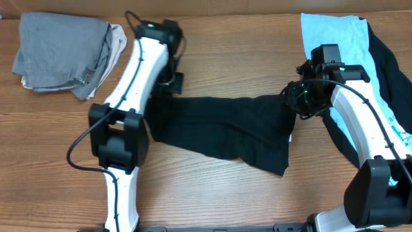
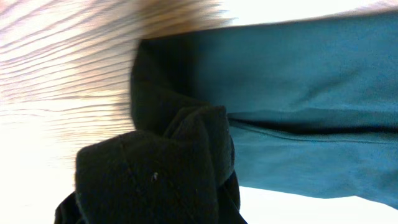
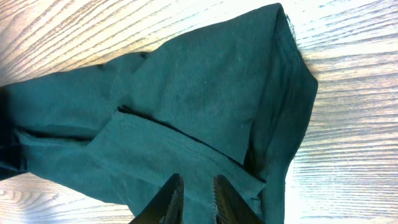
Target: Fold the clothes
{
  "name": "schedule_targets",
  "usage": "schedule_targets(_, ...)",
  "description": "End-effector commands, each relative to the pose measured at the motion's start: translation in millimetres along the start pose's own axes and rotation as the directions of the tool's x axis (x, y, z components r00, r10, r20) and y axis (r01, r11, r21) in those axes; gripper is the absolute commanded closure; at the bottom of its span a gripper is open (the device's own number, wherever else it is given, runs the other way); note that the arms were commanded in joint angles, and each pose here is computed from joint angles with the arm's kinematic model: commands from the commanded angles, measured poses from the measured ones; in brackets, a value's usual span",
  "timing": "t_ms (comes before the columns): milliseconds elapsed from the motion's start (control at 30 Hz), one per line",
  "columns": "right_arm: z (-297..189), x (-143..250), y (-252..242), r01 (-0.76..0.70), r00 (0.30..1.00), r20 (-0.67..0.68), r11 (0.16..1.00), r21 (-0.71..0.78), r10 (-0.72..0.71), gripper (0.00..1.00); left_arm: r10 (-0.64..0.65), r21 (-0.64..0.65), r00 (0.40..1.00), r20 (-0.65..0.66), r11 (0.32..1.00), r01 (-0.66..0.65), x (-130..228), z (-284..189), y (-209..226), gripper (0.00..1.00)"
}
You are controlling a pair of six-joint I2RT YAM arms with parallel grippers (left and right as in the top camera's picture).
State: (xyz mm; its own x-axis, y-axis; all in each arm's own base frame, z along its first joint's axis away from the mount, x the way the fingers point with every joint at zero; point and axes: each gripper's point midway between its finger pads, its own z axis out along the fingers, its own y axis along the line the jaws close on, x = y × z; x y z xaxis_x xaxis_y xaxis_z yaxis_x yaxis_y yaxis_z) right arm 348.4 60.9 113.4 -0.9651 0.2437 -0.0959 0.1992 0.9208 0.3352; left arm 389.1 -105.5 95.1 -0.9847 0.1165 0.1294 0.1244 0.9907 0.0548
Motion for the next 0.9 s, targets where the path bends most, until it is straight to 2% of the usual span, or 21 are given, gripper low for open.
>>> schedule_targets(0, 2.7, 0.4, -0.3, -0.006, 1.0, -0.006, 1.0, -0.004, 0.006, 0.8, -0.022, 0.005, 0.998, 0.055, 1.0, 0.021, -2.3, -14.4, -15.5, 0.96)
schedule_targets(533, 2.7, -0.4, -0.1, -0.005, 1.0, -0.003, 1.0, -0.005, 0.005, 0.8, 0.03, 0.062, 0.996, 0.083, 0.997, -0.035, 0.9, -16.1, -67.7, 0.96)
schedule_targets(700, 2.7, -0.4, -0.1, -0.005, 1.0, -0.003, 1.0, -0.005, 0.005, 0.8, 0.038, 0.089, 0.995, 0.092, 0.995, -0.046, 2.1, -16.8, -85.0, 0.89)
schedule_targets(733, 2.7, -0.5, -0.2, -0.005, 1.0, -0.002, 1.0, -0.004, 0.005, 0.8, 0.045, 0.103, 0.995, 0.091, 0.993, -0.054, 3.3, -17.1, -90.1, 0.83)
schedule_targets(767, 2.7, -0.5, -0.2, -0.005, 1.0, -0.002, 1.0, -0.004, 0.005, 0.8, 0.051, 0.117, 0.995, 0.09, 0.991, -0.062, 4.5, -17.3, -95.1, 0.7)
schedule_targets(800, 2.7, -0.5, -0.2, -0.005, 1.0, -0.002, 1.0, -0.004, 0.005, 0.79, 0.058, 0.124, 0.994, 0.09, 0.99, -0.069, 5.3, -17.5, -99.0, 0.44)
schedule_targets(833, 2.7, -0.6, -0.1, -0.005, 1.0, -0.002, 1.0, -0.004, 0.005, 0.79, 0.066, 0.127, 0.994, 0.091, 0.989, -0.077, 6.5, -17.6, -102.6, 0.25)
schedule_targets(867, 2.7, -0.6, -0.1, -0.005, 1.0, -0.002, 1.0, -0.004, 0.005, 0.79, 0.077, 0.122, 0.993, 0.094, 0.989, -0.088, 6.9, -17.6, -104.2, 0.15)
